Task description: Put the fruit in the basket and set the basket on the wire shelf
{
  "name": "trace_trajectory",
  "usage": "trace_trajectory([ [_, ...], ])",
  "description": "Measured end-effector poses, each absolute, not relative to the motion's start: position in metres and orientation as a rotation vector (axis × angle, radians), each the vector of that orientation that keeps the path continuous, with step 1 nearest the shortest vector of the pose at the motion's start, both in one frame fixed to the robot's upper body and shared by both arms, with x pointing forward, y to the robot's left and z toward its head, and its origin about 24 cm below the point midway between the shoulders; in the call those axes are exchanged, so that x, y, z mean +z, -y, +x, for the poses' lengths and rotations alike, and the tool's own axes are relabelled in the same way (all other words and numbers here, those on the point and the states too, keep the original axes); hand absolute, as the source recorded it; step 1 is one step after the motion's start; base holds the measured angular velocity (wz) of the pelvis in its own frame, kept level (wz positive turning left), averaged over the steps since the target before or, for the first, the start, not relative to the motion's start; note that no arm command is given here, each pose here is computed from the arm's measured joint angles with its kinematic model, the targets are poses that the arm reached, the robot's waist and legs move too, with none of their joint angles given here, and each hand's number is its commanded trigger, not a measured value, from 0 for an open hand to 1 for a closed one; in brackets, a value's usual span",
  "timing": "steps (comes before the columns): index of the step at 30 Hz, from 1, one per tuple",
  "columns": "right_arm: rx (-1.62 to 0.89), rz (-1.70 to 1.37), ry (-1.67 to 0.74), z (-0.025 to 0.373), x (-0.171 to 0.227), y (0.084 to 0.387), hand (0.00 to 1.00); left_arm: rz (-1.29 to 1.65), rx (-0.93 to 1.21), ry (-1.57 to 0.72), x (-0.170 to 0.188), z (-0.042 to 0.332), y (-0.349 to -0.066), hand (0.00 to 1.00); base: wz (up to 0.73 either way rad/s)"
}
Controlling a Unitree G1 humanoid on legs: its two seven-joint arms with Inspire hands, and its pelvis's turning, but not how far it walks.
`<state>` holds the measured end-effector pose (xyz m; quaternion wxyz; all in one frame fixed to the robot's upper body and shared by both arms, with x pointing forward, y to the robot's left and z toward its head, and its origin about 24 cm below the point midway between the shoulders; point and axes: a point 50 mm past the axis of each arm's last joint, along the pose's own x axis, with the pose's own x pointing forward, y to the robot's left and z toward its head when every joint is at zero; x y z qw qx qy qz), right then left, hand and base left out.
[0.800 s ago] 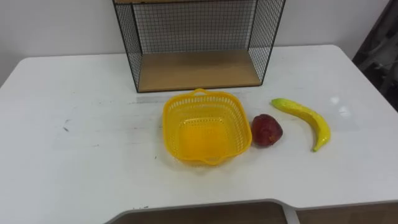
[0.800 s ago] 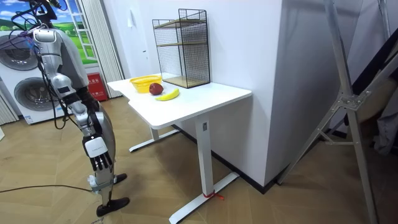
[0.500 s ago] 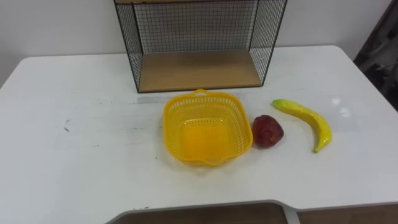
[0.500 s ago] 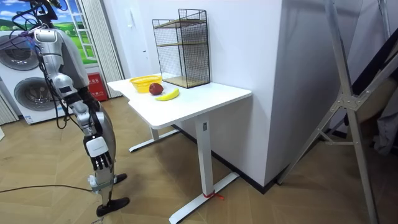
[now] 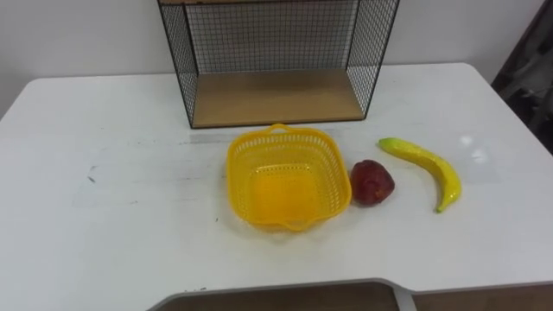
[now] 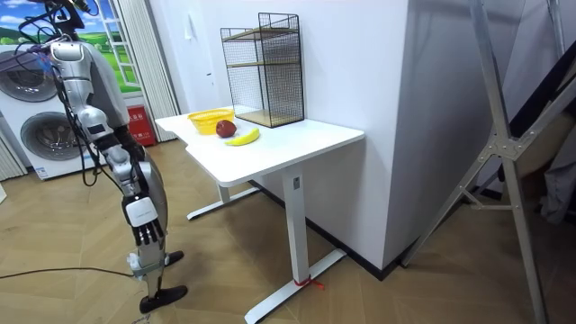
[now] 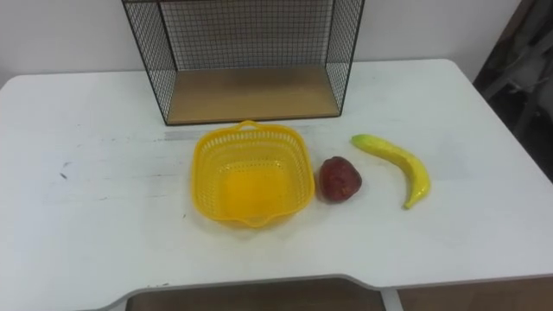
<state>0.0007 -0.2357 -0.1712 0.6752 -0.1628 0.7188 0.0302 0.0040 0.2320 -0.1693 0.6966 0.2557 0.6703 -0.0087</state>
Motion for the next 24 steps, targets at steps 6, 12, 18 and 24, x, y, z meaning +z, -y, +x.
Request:
trace_trajectory([
  [6, -0.024, -0.255, -1.652, -0.009, -0.172, 0.232, 0.0, 0.571, -0.017, -1.508, -0.169, 0.001, -0.232, 0.0, 0.0],
  [12, -0.3, -0.015, -1.65, -0.018, -0.173, 0.23, 0.0, 0.542, 0.014, -1.507, -0.17, 0.001, -0.23, 0.0, 0.0],
  [18, -0.783, 0.375, -1.62, -0.05, -0.17, 0.23, 0.0, 0.472, 0.109, -1.511, -0.168, -0.002, -0.237, 0.0, 0.0],
  [24, -1.381, 0.927, -1.218, -0.023, -0.167, 0.249, 0.0, 0.431, 0.178, -1.509, -0.166, -0.007, -0.245, 0.0, -0.07],
])
